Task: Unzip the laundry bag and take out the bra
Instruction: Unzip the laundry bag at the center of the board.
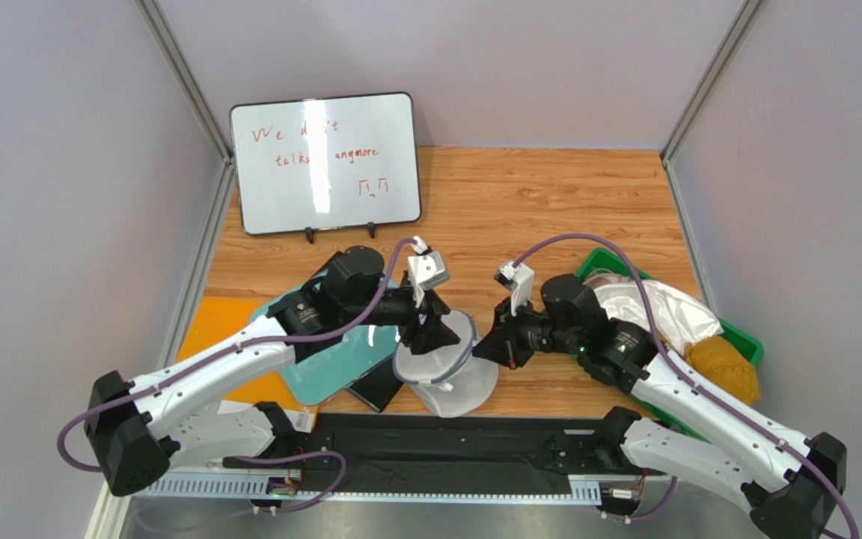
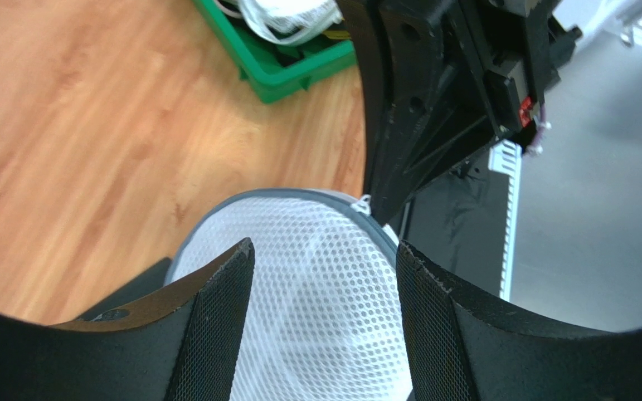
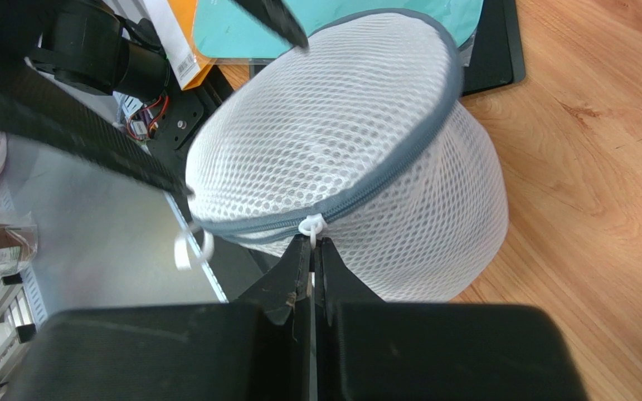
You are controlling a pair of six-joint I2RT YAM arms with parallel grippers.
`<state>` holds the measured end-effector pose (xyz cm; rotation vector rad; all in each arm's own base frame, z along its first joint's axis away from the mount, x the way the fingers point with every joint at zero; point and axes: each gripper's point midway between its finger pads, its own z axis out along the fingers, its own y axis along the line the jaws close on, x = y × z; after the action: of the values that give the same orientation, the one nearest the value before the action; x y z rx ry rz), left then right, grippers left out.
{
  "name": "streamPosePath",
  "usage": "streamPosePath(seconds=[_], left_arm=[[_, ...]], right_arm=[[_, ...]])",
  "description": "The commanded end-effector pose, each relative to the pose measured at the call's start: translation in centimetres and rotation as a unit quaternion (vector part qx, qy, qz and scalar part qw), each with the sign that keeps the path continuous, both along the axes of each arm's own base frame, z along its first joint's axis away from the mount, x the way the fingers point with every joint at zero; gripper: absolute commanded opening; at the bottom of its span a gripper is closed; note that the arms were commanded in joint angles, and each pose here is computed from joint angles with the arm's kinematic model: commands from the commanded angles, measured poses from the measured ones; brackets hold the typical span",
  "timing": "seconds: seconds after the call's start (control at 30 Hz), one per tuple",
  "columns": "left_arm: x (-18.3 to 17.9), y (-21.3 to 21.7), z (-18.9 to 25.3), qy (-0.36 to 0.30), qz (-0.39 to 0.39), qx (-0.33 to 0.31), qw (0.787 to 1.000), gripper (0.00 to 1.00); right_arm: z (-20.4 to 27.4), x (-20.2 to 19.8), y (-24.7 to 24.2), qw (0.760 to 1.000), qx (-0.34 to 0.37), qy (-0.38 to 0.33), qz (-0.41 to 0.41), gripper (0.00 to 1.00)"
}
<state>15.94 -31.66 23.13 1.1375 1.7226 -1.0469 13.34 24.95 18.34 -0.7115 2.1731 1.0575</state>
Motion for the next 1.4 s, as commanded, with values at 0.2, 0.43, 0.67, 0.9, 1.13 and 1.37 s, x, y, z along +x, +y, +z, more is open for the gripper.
streamPosePath(seconds=[0.2,0.43,0.67,0.9,1.13,1.37], left_arm=[[-3.3,-3.0,-1.1,0.035,-0.064,0.012,0.997,0.69],[-3.2,-3.4,-2.3,0.043,-0.048,0.030,0.997,0.69],[-2.9,-3.4,-3.8,0.044,-0.032,0.055,0.997,0.69],[-2.6,-3.0,-5.3,0.047,-0.018,0.084,0.995,0.40],[-2.8,-2.6,-5.9,0.051,-0.019,0.095,0.994,0.16],[-2.9,-2.5,-5.8,0.044,-0.025,0.095,0.994,0.00]], right_arm=[[1.3,-0.1,0.6,1.000,0.025,-0.016,0.005,0.00],[1.3,-0.4,0.7,1.000,0.023,-0.016,0.008,0.00],[1.2,-0.4,0.6,1.000,0.022,-0.018,0.008,0.00],[1.4,-0.6,0.6,0.999,0.023,-0.020,0.011,0.00],[1.1,-0.4,0.3,1.000,0.013,-0.022,0.004,0.00],[0.6,0.3,-0.2,1.000,-0.003,-0.024,-0.016,0.00]])
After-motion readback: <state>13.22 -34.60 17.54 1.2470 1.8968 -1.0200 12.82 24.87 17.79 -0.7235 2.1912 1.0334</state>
